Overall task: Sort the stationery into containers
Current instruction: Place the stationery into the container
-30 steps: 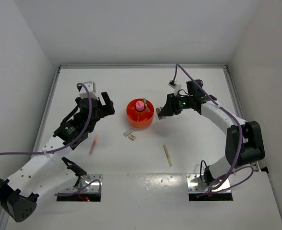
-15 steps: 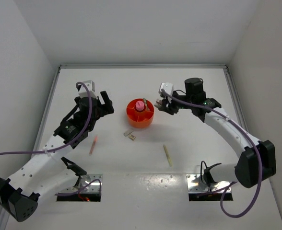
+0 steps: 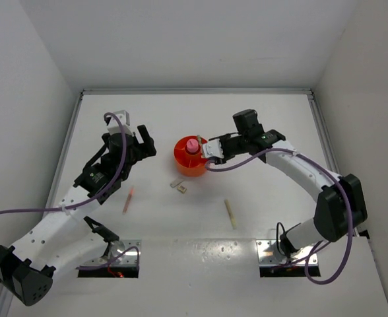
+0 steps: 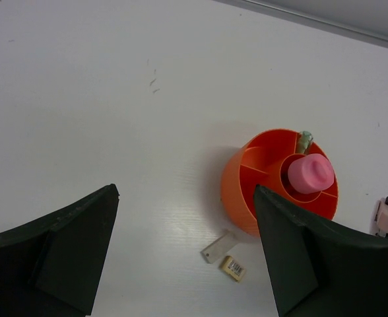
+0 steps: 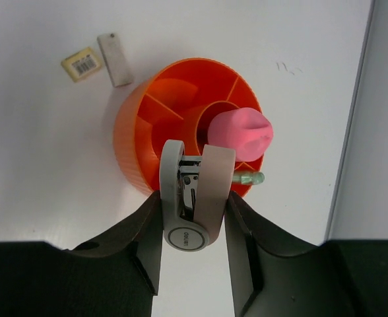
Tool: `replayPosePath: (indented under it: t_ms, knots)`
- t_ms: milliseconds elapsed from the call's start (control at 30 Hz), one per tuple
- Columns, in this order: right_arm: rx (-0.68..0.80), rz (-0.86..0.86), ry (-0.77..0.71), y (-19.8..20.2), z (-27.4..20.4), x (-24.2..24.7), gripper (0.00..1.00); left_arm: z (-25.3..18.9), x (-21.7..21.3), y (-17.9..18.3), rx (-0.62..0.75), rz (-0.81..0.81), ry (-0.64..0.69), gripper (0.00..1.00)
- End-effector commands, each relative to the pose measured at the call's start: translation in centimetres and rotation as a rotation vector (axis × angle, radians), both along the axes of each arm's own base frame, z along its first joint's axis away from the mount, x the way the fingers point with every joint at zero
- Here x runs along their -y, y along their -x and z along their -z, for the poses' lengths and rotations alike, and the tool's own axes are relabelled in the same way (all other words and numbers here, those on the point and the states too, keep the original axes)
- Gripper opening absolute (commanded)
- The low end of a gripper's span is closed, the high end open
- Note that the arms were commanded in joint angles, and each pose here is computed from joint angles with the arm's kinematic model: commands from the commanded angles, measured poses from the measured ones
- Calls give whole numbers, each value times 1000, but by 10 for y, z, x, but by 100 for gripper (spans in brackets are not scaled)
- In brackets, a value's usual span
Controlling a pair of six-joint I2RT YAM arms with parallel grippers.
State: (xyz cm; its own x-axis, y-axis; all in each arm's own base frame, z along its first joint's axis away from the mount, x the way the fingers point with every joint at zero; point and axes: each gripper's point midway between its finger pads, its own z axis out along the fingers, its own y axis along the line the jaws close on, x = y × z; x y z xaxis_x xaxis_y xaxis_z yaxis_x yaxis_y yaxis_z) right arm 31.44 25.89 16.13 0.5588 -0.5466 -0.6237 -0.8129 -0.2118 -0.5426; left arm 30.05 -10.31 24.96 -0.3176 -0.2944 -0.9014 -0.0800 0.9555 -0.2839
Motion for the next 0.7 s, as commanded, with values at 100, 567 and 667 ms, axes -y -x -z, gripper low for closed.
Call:
replayPosePath:
  t_ms: [100, 567, 667]
  knots:
    - [222, -217, 142, 0, 13, -11, 0, -5, -2, -6, 22, -18, 25, 89]
    - [387, -92, 264, -23, 44, -23, 0, 0, -4, -9, 7, -24, 7, 89]
    - [383, -47, 256, -26, 43, -24, 0, 0, -4, -9, 7, -24, 7, 89]
